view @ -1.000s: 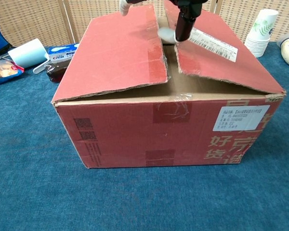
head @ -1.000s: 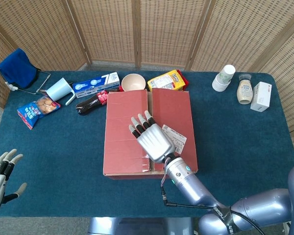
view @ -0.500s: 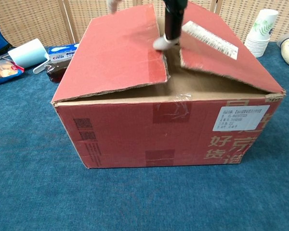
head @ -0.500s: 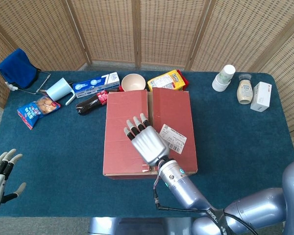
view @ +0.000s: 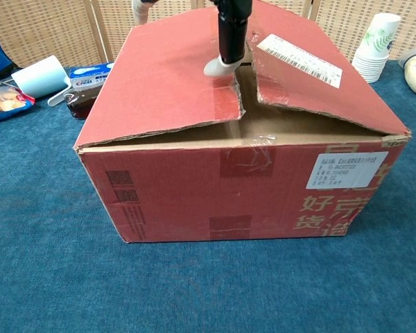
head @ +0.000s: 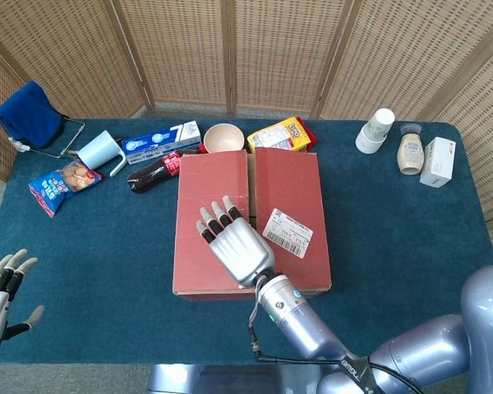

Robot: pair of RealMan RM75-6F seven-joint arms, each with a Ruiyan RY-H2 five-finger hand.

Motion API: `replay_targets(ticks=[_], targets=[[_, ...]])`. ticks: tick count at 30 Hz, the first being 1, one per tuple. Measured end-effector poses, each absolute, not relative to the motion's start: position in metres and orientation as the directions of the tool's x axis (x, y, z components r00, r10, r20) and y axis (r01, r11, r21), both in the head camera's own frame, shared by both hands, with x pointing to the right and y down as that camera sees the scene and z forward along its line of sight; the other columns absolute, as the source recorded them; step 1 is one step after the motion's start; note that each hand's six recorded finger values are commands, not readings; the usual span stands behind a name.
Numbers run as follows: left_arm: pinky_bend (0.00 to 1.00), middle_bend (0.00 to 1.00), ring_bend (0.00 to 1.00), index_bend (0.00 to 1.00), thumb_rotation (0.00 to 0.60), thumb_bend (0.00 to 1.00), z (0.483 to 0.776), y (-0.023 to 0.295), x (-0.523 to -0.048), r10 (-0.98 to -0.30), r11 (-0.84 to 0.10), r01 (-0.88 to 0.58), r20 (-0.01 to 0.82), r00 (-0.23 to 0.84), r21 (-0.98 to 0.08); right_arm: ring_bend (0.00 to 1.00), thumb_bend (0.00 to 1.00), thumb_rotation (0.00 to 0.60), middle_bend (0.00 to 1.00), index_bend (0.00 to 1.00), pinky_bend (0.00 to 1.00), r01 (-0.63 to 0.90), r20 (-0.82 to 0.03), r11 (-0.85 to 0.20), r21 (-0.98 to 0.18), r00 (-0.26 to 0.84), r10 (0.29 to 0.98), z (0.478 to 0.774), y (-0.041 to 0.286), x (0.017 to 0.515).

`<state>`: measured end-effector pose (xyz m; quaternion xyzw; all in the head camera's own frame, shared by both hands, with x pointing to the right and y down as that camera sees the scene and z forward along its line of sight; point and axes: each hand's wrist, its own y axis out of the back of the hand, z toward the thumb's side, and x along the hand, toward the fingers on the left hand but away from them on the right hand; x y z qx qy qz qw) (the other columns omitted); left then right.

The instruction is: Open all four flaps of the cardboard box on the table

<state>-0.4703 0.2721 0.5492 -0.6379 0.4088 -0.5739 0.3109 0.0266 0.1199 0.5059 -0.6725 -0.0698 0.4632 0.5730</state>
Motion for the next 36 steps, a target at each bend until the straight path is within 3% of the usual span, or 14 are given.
replay_targets(ticks=[20, 36], targets=[[0.11, 0.00, 0.00, 0.13, 0.600, 0.20, 0.548, 0.273, -0.469, -0.877, -0.476, -0.178, 0.481, 0.018, -0.861, 0.00, 0.39, 0.600, 0.00, 0.00, 0.00, -0.555, -0.564, -0.251, -0.793, 0.514, 0.646, 0.527, 0.125, 0.033], [0.11, 0.00, 0.00, 0.13, 0.600, 0.20, 0.548, 0.274, -0.467, -0.877, -0.476, -0.176, 0.481, 0.022, -0.861, 0.00, 0.62, 0.600, 0.00, 0.00, 0.00, -0.633, -0.585, -0.213, -0.744, 0.463, 0.666, 0.530, 0.122, 0.050]])
